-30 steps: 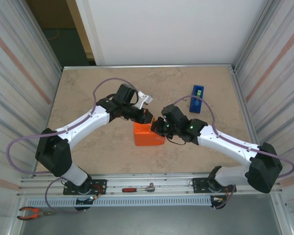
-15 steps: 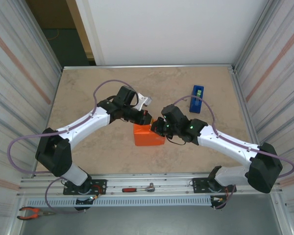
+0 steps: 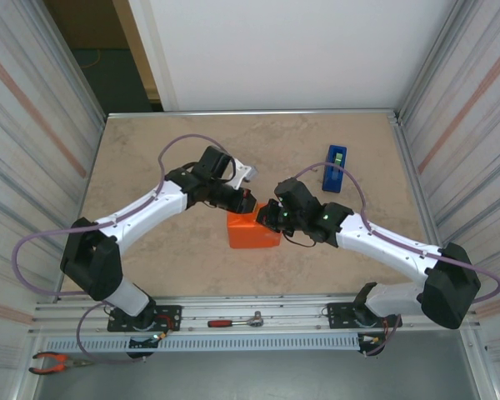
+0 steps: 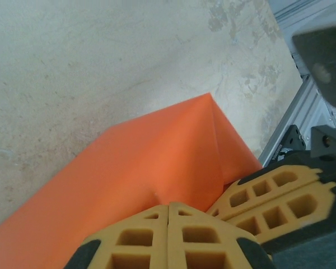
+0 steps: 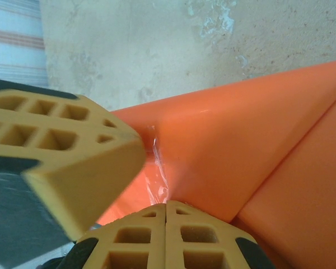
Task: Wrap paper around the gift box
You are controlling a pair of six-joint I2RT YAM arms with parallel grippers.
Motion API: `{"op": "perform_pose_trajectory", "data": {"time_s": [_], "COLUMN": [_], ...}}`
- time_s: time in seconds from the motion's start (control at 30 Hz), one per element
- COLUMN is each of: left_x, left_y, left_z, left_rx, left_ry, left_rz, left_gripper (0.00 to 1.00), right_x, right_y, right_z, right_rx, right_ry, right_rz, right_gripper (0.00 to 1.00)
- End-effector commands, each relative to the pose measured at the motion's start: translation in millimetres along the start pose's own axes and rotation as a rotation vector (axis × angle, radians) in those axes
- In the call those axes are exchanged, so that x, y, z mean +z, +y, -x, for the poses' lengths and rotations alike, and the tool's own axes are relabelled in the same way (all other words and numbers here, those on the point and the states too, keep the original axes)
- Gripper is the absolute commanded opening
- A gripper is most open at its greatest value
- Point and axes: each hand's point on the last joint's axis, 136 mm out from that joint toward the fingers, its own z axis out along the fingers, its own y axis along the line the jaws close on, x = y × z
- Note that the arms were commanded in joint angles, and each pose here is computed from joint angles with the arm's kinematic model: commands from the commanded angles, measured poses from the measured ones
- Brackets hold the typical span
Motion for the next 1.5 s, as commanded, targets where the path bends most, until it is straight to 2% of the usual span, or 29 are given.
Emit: {"op": "perform_pose_trajectory", "data": {"time_s": [0.0,0.17,0.57,0.67,0.9,1.1,1.47], "left_x": [-19,-9,27,22,-14,-26,-14], "left_y": [-14,-12,19,16,-10,-18,-13], "left_z": [22,24,-15,-12,7,-10,-39], "left_rx": [0.068,0.047,-0.023,-0.008,0.077,0.09,0.085], "left_ry": [-0.051,-0.037,0.051,0.042,-0.023,-0.011,0.042], "left_rz": [0.009,-0.009,0.029,0.029,0.022,-0.003,-0.003], "left_gripper": [0.0,0.0,0.0,0.0,0.0,0.01,0.01], "right_x": [9,9,9,9,7,6,8], "right_y": [-67,-67,-67,-69,-67,-67,-70], "right_z": [-23,-23,-23,-24,-24,-24,-26], "right_rx": [0.012,0.012,0.017,0.02,0.02,0.019,0.02], "right_ry": [0.063,0.063,0.06,0.061,0.055,0.052,0.057], "right_rz": [-0.233,-0.233,-0.226,-0.23,-0.222,-0.22,-0.223], "right_gripper": [0.0,0.0,0.0,0.0,0.0,0.0,0.0]}}
